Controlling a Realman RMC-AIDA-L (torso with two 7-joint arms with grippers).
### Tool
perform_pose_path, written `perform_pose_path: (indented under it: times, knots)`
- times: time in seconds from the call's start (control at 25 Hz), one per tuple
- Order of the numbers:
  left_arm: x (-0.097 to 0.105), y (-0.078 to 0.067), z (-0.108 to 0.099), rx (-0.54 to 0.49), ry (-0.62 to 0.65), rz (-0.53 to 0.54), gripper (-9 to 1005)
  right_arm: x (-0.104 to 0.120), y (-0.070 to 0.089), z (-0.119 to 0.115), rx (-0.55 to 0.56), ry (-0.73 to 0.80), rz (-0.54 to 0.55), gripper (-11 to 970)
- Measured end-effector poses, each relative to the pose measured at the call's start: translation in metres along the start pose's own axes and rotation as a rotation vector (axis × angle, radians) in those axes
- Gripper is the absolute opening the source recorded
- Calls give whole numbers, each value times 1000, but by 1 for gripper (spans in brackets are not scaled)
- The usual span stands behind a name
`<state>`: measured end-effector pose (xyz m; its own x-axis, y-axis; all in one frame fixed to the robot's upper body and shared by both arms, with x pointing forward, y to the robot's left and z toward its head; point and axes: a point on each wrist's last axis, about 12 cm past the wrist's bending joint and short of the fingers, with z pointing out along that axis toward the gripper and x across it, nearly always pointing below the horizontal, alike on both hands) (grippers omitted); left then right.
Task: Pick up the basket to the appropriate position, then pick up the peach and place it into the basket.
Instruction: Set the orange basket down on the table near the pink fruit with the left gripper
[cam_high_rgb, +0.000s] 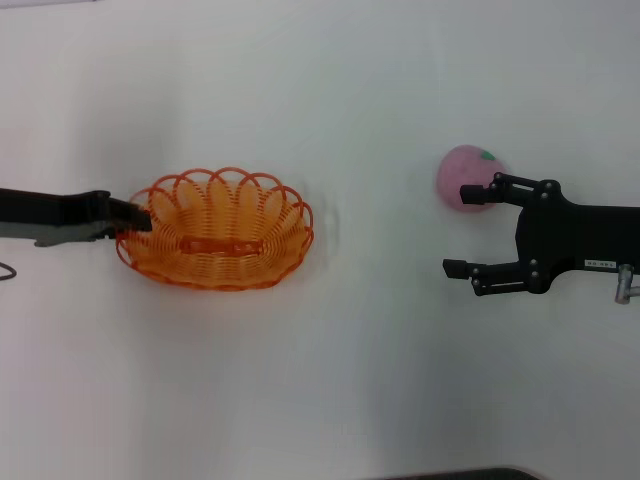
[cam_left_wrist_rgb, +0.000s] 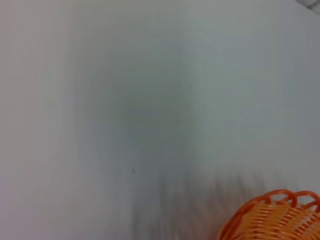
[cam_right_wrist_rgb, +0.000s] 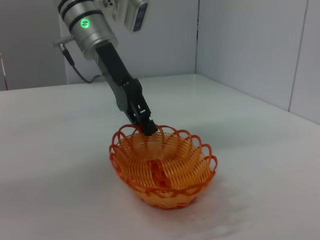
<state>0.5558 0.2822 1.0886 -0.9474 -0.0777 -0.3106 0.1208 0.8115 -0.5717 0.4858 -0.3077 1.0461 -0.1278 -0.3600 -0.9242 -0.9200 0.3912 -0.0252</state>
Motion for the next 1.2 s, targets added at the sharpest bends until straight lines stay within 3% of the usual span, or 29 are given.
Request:
perform_pose_path:
  times: [0.16, 0.24, 0.48, 0.84, 1.2]
  knots:
    - [-3, -2, -8, 4, -19, 18, 247, 0, 0, 0, 0, 0, 0, 947]
    - [-4, -2, -9, 3, -22, 21, 442, 0, 0, 0, 1, 0, 1, 947]
    - [-4, -3, -9, -5, -15, 31, 666, 0, 0, 0, 2, -1, 0, 947]
    - [-5, -4, -9, -4, -21, 42, 829, -1, -1, 1, -1, -2, -2, 946]
    - [0, -2, -11, 55, -73, 212, 895, -1, -1, 1, -1, -4, 0, 947]
